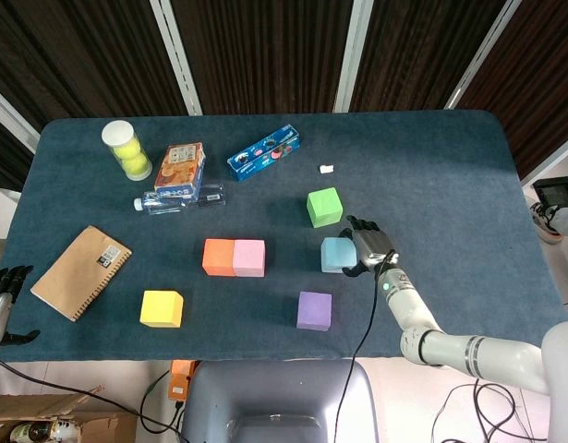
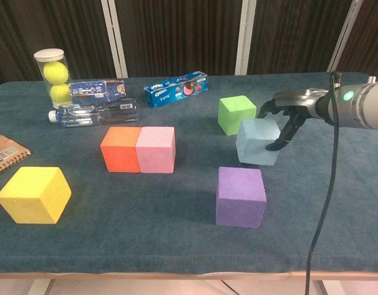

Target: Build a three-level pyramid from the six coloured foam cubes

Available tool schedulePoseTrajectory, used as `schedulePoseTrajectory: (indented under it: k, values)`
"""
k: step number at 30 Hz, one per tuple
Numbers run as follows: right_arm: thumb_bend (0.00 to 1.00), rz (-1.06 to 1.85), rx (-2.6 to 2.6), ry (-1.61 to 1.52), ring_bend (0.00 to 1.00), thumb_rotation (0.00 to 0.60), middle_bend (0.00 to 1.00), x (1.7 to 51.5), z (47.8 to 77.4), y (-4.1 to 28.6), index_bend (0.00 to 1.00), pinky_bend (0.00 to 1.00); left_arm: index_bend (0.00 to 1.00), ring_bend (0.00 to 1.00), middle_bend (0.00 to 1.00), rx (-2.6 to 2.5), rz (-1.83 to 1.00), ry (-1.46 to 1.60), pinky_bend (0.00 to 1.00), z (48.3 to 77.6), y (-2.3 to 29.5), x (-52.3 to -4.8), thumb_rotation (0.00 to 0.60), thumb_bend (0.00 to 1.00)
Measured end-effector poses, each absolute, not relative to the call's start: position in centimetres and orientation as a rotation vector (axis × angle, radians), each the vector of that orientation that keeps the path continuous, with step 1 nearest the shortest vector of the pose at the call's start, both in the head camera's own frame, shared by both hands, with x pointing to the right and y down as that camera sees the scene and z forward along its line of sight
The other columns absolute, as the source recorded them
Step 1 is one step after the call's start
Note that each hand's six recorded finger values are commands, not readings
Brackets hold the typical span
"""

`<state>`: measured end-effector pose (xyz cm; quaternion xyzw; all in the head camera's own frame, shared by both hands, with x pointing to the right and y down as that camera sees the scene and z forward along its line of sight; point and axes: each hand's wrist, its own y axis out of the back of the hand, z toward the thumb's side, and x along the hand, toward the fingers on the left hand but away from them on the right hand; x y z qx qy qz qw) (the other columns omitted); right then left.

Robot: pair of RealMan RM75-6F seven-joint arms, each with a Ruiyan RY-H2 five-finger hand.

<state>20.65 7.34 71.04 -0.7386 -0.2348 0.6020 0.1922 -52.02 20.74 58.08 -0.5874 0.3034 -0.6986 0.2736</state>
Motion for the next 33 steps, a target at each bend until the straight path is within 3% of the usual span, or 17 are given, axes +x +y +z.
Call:
schedulePoseTrajectory:
  k: [16,33]
  values:
    - [0.20,1.616,-2.117,-0.651,0.00,0.600,0.01,12.9,70.5,7.4,0.53,0.00,0.09,0.00,0.07,-1.582,-1.879,0.837,0.12,57.7,20.9,-52.5,0.600,0.11]
    - [0.20,1.685,-2.130,-0.661,0.00,0.600,0.01,10.9,71.5,7.6,0.52,0.00,0.09,0.00,0.07,-1.589,-1.872,0.840,0.12,57.6,21.0,-52.7,0.600,0.11]
